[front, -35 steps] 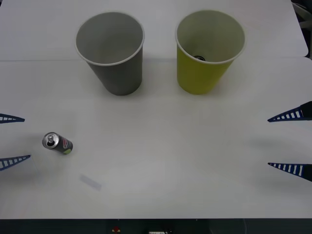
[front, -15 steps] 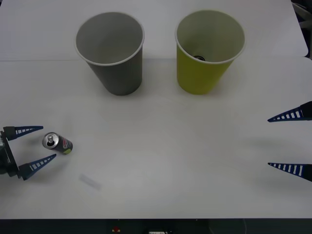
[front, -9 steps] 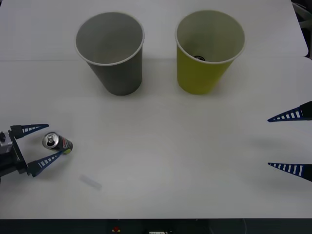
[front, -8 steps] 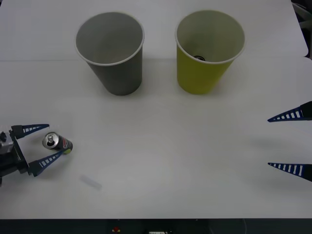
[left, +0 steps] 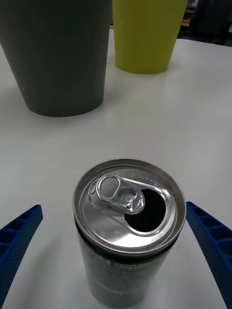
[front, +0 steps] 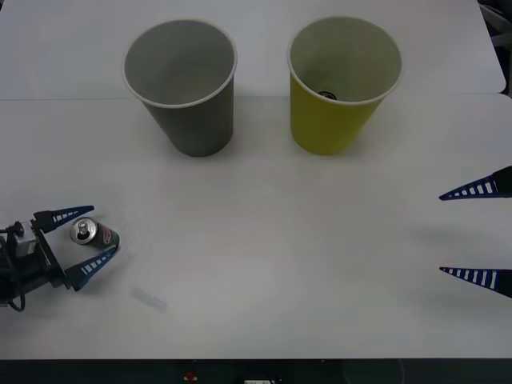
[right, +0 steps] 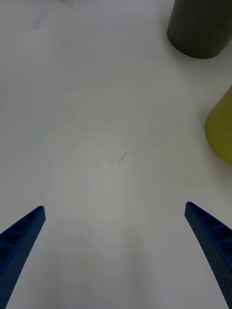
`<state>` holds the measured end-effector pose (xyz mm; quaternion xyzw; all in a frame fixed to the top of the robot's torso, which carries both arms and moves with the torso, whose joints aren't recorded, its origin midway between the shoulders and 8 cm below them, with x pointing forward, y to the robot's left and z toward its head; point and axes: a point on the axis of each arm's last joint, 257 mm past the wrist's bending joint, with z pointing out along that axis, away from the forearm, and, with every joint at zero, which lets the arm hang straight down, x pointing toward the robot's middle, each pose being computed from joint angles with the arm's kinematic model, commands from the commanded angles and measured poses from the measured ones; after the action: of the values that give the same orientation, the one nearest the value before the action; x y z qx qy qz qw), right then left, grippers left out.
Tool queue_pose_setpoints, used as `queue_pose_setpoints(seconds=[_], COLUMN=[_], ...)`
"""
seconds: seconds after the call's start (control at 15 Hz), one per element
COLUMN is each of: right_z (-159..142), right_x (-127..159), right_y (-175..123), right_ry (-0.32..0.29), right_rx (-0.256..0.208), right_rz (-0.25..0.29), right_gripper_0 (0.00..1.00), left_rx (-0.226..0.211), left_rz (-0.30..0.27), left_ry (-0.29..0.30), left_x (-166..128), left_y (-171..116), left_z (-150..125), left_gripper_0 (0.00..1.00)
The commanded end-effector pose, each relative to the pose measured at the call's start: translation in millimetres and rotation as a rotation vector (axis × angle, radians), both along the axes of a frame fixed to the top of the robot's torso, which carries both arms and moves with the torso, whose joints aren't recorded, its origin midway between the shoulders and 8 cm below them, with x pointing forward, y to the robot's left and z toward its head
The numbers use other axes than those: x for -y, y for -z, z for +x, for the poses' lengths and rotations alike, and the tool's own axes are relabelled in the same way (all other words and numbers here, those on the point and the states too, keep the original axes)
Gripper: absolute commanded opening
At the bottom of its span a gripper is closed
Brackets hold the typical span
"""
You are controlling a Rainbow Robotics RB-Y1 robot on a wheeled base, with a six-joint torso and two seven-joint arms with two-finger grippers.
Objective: Put the can into the green bin and the plastic bottle into the gray bin
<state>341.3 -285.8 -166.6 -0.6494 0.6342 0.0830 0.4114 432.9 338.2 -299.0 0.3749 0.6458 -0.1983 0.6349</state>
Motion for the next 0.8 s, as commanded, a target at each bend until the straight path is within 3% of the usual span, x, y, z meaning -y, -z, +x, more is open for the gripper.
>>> queue_pose_setpoints(seconds=[0.07,0.33,0.4,0.47,0.53,0.8], right_z=[0.0,0.0,0.0,0.0,0.0,0.0], right_x=[0.0,0.0,0.0,0.0,0.0,0.0], right_y=[0.0,0.0,0.0,0.0,0.0,0.0], right_ry=[0.000,0.000,0.000,0.000,0.000,0.000], right_rx=[0.000,0.000,0.000,0.000,0.000,0.000], right_rz=[0.000,0.000,0.000,0.000,0.000,0.000], right_gripper_0=[1.00,1.00,1.00,1.00,1.00,1.00], left_rx=[0.000,-0.004,-0.004,-0.004,-0.005,-0.010], left_rz=[-0.013,-0.009,-0.011,-0.010,-0.009,-0.012], left_ry=[0.001,0.000,-0.002,-0.003,-0.004,-0.009], left_x=[5.1,3.8,3.8,3.3,2.8,1.2], left_y=[1.4,2.5,2.6,2.9,3.2,3.2], left_z=[0.0,-0.6,-0.4,-0.5,-0.6,-0.3], left_gripper_0=[1.00,1.00,0.77,0.05,0.00,0.00])
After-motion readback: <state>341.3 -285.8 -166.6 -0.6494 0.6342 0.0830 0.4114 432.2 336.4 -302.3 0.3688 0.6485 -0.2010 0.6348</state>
